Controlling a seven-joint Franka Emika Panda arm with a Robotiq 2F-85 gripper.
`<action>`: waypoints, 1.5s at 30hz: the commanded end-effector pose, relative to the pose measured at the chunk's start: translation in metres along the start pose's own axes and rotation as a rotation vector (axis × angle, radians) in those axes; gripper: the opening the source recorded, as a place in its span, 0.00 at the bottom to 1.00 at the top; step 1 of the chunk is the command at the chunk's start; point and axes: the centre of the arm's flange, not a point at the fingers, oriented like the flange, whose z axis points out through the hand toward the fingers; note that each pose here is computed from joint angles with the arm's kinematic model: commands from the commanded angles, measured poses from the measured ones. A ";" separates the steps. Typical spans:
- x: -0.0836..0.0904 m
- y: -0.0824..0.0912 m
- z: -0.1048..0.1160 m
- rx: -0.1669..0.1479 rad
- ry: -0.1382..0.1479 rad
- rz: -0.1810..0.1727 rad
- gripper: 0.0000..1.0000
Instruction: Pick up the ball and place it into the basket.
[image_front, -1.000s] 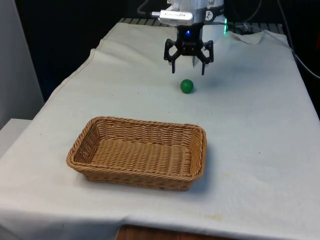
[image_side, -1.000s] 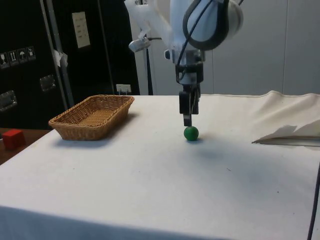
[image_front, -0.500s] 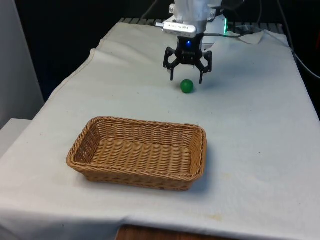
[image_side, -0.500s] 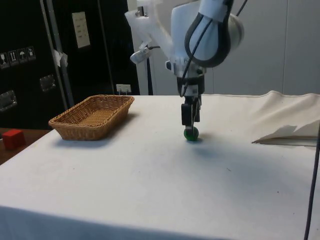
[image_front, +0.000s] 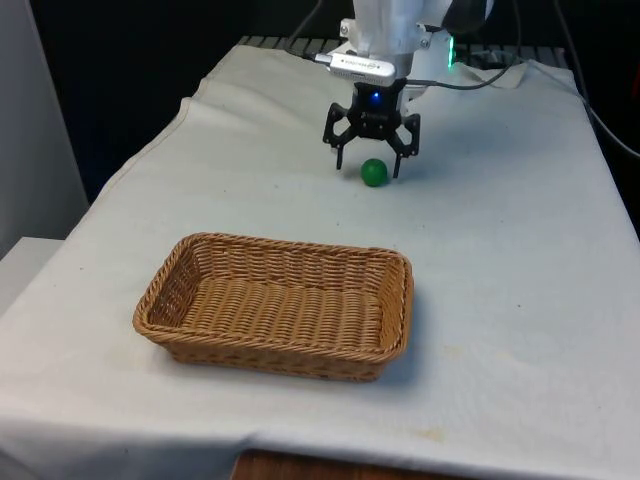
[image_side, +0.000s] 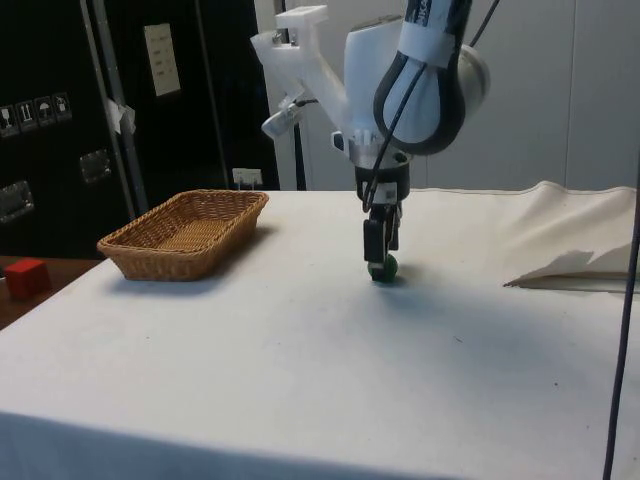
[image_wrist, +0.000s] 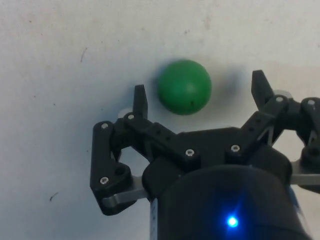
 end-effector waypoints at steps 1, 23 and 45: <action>0.000 -0.002 -0.002 0.010 0.009 0.002 1.00; 0.004 0.002 -0.007 0.008 0.003 0.002 0.00; 0.032 0.010 -0.055 0.069 -0.010 0.020 0.00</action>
